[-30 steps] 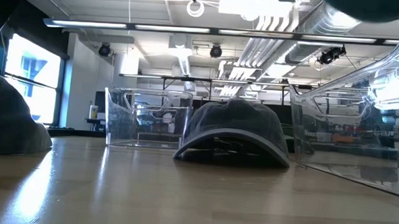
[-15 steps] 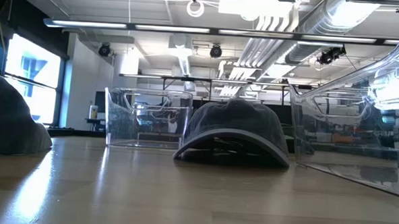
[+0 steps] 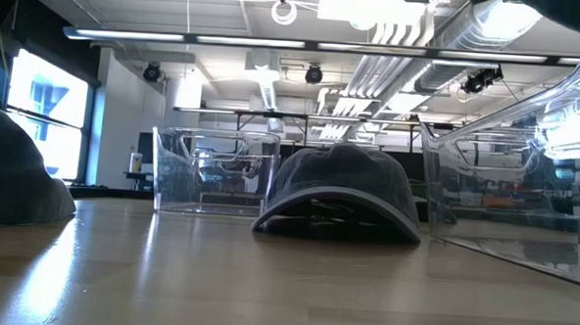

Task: Pick & Place hat
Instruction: Put the left dark gray cap into the bottom transparent bin

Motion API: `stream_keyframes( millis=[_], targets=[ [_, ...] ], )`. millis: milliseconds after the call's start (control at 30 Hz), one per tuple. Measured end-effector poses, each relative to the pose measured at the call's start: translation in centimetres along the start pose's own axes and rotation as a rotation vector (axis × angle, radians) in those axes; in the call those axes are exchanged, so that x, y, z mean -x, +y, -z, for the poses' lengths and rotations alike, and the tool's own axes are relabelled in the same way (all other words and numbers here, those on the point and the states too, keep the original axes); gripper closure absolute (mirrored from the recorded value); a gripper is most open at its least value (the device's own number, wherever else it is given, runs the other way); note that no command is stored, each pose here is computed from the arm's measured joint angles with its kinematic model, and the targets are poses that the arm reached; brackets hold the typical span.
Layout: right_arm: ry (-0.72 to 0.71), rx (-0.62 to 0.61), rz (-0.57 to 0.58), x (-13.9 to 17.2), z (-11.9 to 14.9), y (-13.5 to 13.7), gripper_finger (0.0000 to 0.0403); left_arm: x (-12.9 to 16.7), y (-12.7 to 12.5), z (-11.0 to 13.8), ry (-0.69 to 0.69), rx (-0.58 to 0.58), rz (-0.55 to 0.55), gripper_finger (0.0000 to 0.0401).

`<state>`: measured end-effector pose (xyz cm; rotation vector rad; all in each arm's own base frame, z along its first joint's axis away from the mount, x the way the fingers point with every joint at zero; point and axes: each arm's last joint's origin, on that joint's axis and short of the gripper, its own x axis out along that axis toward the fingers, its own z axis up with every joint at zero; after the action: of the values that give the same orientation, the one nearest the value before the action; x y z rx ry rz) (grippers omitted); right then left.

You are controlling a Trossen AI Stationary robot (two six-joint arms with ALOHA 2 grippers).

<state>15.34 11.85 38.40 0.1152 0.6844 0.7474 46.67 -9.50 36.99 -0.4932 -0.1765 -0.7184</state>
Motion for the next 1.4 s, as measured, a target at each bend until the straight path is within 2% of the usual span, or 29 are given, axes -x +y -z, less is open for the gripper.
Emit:
stream_keyframes(
  millis=[200, 333, 433, 567, 667, 767, 867, 967, 1067, 1200, 1400],
  targets=[
    [-0.009, 0.002, -0.005, 0.0, -0.1, 0.0, 0.0397, 1.3, 1.1, -4.9, 0.045, -0.041, 0.182, 0.0389],
    [-0.035, 0.009, -0.011, 0.0, -0.4, 0.1, 0.0400, 2.8, 2.7, -6.8, 0.160, 0.018, 0.207, 0.0351],
    [-0.068, 0.008, -0.013, 0.0, -0.7, 0.2, 0.0397, 3.6, 4.3, -6.3, 0.261, 0.096, 0.162, 0.0295],
    [-0.101, 0.027, -0.009, 0.1, -1.0, 0.2, 0.0400, 3.7, 4.7, -5.1, 0.360, 0.129, 0.129, 0.0221],
    [-0.113, 0.021, 0.018, 0.1, -1.0, 0.2, 0.0398, 3.4, 4.4, -3.9, 0.404, 0.186, 0.088, 0.0186],
    [-0.117, 0.022, 0.034, 0.1, -1.1, 0.1, 0.0398, 2.5, 4.4, -2.5, 0.411, 0.179, 0.065, 0.0168],
    [-0.118, 0.020, 0.038, 0.1, -1.1, 0.1, 0.0400, 2.1, 4.2, -0.8, 0.460, 0.174, 0.021, 0.0166],
    [-0.121, 0.011, 0.047, 0.1, -1.1, 0.1, 0.0397, 2.1, 4.1, 0.1, 0.498, 0.100, -0.114, 0.0172],
    [-0.121, 0.010, 0.052, 0.1, -1.1, 0.0, 0.0397, 2.6, 4.2, 0.2, 0.522, 0.111, -0.214, 0.0185],
    [-0.122, 0.011, 0.048, 0.1, -1.1, 0.1, 0.0400, 2.4, 3.5, -1.7, 0.480, 0.098, -0.215, 0.0206],
    [-0.122, 0.010, 0.046, 0.1, -1.1, 0.1, 0.0395, 1.6, 2.3, -4.0, 0.399, -0.077, -0.242, 0.0226]
  ],
)
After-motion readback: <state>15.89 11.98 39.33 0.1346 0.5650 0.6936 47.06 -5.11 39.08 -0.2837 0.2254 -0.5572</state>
